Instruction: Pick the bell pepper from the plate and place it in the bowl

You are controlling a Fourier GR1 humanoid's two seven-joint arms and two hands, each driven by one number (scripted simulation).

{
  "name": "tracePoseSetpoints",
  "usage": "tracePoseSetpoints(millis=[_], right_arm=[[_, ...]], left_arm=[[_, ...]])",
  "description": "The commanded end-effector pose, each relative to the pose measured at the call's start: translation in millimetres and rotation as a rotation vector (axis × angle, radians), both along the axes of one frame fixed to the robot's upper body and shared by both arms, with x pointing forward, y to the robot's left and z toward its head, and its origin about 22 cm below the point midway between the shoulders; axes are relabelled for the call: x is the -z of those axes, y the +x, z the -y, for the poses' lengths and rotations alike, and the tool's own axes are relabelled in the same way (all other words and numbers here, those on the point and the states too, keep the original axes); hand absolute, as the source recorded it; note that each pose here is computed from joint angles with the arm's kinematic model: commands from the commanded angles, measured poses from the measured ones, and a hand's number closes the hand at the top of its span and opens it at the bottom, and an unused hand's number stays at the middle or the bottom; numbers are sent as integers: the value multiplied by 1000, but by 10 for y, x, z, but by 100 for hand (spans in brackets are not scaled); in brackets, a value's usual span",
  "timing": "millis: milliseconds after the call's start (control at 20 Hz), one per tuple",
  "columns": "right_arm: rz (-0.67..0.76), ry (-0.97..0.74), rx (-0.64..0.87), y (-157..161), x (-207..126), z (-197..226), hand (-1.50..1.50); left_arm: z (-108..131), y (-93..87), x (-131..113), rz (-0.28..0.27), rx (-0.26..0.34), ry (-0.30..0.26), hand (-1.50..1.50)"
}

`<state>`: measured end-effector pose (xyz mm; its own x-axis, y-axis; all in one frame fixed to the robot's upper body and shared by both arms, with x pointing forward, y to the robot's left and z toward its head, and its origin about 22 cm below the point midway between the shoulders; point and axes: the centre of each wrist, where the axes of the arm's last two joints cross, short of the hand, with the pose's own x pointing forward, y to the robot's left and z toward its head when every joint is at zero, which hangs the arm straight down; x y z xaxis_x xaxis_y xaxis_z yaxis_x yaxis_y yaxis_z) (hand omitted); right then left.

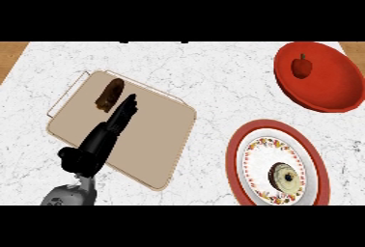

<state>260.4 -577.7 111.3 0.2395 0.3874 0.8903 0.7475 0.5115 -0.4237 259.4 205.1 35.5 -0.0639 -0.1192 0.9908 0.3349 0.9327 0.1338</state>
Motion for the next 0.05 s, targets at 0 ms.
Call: tracePoseSetpoints(millis=[0], right_arm=[[27, 5, -44, -575, 57, 319, -150]], left_arm=[[-21, 2, -95, -1, 5, 0, 0]])
